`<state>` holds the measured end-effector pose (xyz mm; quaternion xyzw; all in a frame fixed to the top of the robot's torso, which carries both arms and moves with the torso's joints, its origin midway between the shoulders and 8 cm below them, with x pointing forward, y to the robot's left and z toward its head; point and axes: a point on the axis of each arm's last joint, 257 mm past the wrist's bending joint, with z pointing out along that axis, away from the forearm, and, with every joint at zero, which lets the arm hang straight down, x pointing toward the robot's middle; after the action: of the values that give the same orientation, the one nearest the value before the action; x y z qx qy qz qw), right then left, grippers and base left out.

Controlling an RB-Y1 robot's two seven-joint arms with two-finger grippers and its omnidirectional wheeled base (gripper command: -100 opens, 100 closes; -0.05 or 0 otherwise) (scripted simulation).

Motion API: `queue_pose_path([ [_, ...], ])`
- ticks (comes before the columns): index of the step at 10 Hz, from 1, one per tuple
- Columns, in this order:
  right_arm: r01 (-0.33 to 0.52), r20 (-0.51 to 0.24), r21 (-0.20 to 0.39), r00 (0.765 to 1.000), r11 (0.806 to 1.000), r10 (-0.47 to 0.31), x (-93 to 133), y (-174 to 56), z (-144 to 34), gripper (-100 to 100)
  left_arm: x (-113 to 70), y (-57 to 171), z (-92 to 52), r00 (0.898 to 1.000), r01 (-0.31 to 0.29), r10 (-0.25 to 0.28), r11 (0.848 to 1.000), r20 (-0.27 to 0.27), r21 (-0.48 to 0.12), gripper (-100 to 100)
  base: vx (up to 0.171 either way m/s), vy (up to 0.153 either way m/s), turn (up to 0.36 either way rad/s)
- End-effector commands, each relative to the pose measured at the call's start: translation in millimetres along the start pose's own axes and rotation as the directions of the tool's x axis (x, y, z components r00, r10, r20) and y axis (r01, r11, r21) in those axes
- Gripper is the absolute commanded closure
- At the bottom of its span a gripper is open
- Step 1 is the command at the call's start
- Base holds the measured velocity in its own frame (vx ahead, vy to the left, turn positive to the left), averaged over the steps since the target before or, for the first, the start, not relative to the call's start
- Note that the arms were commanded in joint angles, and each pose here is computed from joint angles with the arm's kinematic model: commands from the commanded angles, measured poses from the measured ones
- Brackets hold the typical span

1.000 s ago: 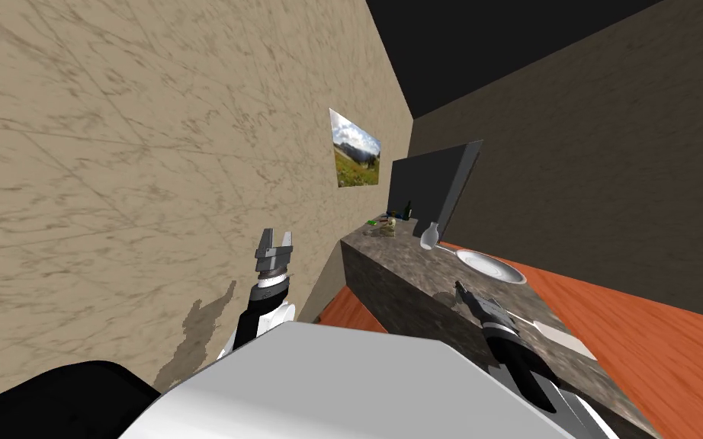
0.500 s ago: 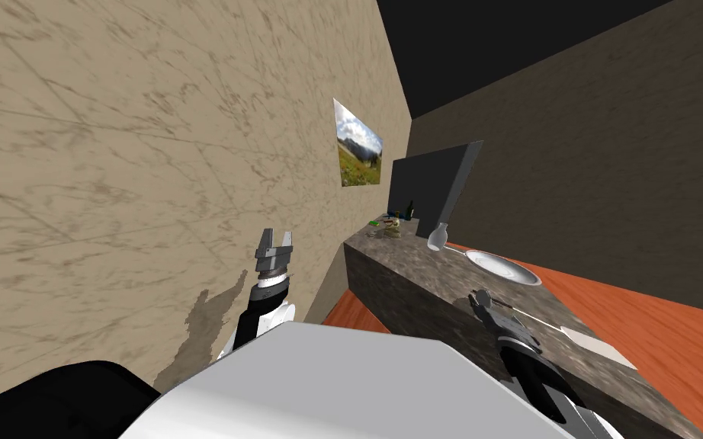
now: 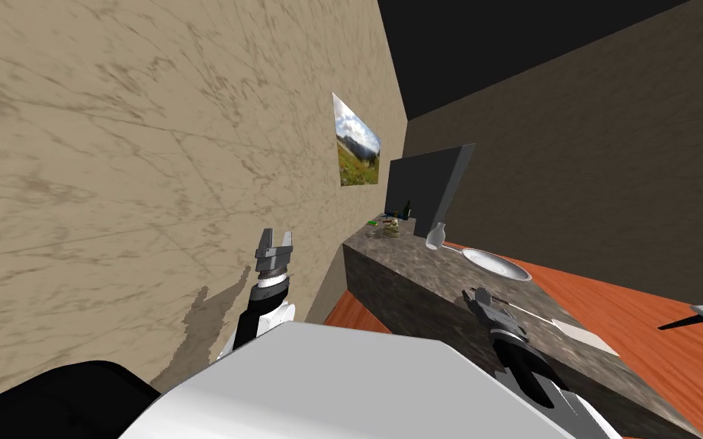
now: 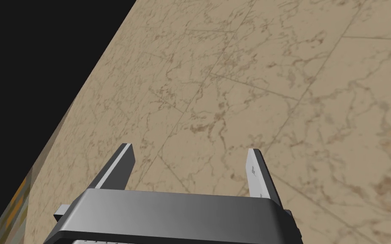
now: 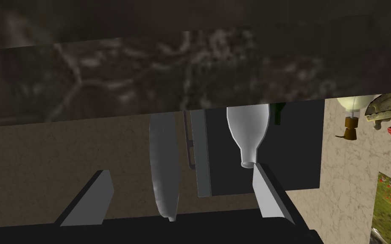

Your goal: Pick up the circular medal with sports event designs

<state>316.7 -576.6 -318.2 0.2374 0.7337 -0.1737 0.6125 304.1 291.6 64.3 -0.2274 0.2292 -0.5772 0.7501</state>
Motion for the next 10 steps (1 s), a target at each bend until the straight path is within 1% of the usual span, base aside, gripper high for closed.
queue_pose_path([
  [1,0.007,0.027,-0.064,1.000,0.998,-0.006,-11,20,18.2,-100,0.0,0,0.0,1.000,0.000,0.000,1.000,0.000,0.000,0,0.031,0.041,-0.247],
  [2,0.001,0.009,-0.058,1.000,0.998,-0.001,-2,19,19.9,-100,-0.1,0,-0.1,1.000,0.000,0.000,1.000,0.000,0.000,0,0.038,0.051,-0.139],
  [3,0.000,-0.007,-0.052,1.000,0.999,-0.001,6,16,19.1,-100,0.0,0,0.0,1.000,0.000,0.000,1.000,0.000,0.000,0,0.027,0.029,0.017],
  [4,0.009,0.031,-0.116,0.999,0.993,-0.006,-13,37,35.9,-100,0.0,0,0.0,1.000,0.000,0.000,1.000,0.000,0.000,0,0.037,0.048,-0.240],
  [5,0.005,0.012,-0.108,1.000,0.994,-0.004,-3,34,36.7,-100,-0.1,0,0.0,1.000,0.000,0.000,1.000,0.000,0.000,0,0.039,0.064,-0.153],
  [6,0.003,-0.009,-0.100,1.000,0.995,-0.004,7,29,35.7,-100,0.0,0,0.0,1.000,0.000,0.000,1.000,0.000,0.000,0,0.019,0.036,0.000],
  [7,0.014,0.027,-0.159,1.000,0.987,-0.010,-11,49,52.3,-100,0.0,0,0.0,1.000,0.000,0.000,1.000,0.000,0.000,0,0.032,0.042,-0.266],
  [8,0.010,0.008,-0.151,1.000,0.988,-0.009,-2,45,52.3,-100,-0.1,0,0.0,1.000,0.000,0.000,1.000,0.000,0.000,0,0.029,0.061,-0.133],
  [9,0.008,-0.010,-0.144,1.000,0.990,-0.010,7,41,51.5,-100,0.0,0,0.0,1.000,0.000,0.000,1.000,0.000,0.000,0,0.011,0.035,0.018],
  [10,0.021,0.022,-0.198,1.000,0.980,-0.017,-11,59,67.2,-100,0.0,0,0.0,1.000,0.000,0.000,1.000,0.000,0.000,0,0.024,0.048,-0.216],
])
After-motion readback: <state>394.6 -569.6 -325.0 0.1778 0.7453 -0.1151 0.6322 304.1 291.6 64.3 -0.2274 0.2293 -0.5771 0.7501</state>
